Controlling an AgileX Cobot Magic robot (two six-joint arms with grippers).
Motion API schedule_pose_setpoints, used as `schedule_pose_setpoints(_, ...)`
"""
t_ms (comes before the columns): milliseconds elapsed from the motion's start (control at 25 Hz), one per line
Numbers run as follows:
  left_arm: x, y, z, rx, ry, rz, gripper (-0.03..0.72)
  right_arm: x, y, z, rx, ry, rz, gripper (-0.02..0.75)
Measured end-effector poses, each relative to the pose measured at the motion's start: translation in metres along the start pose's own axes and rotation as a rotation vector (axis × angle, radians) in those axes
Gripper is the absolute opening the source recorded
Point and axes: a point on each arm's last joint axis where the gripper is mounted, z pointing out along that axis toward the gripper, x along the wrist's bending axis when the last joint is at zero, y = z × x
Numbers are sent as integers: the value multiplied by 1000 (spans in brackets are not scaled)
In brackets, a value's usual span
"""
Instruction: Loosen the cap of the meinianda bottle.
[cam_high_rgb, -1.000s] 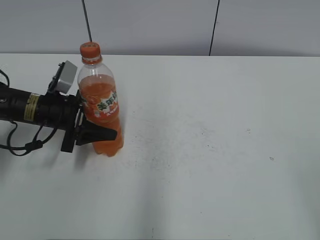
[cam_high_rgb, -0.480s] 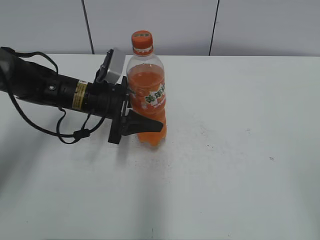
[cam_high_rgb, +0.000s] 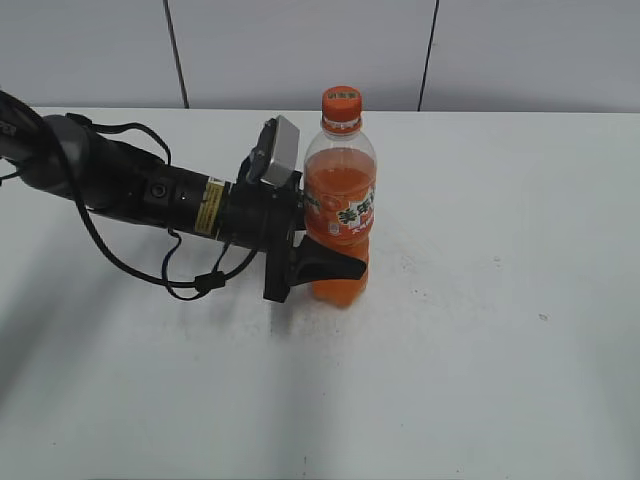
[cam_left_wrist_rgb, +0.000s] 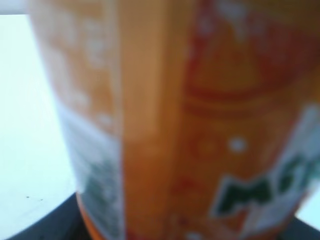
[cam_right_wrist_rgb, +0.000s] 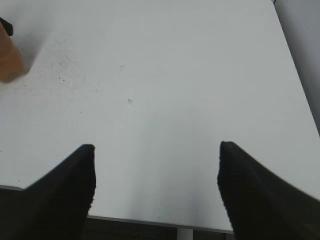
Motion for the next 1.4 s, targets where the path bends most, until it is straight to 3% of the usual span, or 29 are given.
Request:
schedule_pose_setpoints(360,1,-11,5,-15,0,-40,401,0,0,0,0,0,0,573)
schedule_pose_setpoints(1400,0,-11,5,-24,-11,-42,401,0,5,-3,-39,4,14,573)
